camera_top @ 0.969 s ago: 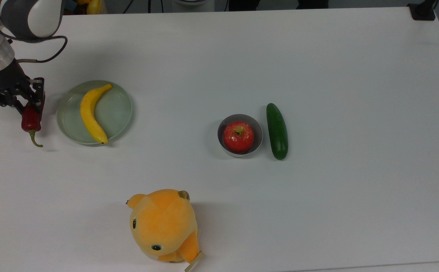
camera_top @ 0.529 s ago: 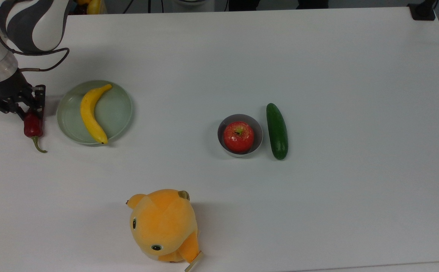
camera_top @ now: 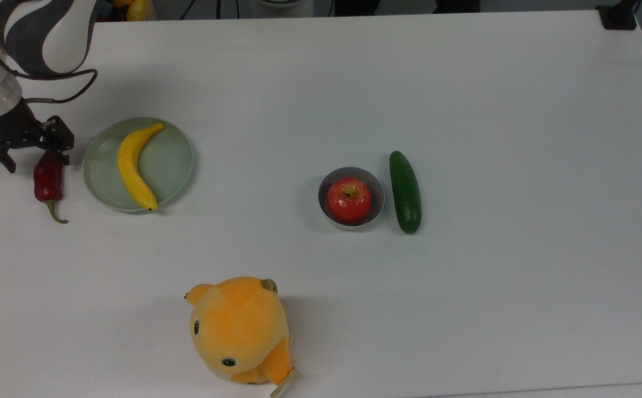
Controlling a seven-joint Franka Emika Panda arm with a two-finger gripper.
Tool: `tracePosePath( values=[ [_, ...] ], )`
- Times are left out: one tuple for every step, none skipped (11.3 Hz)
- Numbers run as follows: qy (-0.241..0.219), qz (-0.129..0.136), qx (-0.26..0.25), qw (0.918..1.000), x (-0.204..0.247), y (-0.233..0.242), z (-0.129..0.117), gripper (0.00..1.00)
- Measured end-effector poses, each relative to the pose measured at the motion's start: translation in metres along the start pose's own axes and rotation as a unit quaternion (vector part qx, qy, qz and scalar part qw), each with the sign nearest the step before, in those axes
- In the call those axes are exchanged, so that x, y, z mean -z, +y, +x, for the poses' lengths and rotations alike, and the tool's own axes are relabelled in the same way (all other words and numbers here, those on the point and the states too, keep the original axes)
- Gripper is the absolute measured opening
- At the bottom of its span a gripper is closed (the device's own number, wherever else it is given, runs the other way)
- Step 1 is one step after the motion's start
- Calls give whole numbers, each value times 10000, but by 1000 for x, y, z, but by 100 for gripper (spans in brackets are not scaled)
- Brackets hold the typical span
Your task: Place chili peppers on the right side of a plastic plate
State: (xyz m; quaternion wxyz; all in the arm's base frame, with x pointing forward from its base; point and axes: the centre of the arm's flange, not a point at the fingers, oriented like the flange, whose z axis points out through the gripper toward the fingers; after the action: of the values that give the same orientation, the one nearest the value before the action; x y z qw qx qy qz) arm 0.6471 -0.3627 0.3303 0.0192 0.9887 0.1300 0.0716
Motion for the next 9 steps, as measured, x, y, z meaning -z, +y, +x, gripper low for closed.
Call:
tracePosePath(
  values=[
    [49, -43, -31, 10000, 6, 1, 2, 100],
    [120, -89, -219, 9996, 17, 1, 4, 100],
    [229, -155, -516, 9983, 35, 1, 8, 100],
    [362, -222, -828, 9957, 58, 0, 11, 100],
    [463, -228, -1079, 9928, 84, -5, 15, 100],
    [486, -175, -1321, 9899, 111, -14, 18, 100],
    [470, -85, -1580, 9863, 142, -28, 21, 100],
    [478, -3, -1822, 9821, 175, -43, 23, 100],
    [526, 77, -2050, 9773, 209, -60, 24, 100]
  ],
)
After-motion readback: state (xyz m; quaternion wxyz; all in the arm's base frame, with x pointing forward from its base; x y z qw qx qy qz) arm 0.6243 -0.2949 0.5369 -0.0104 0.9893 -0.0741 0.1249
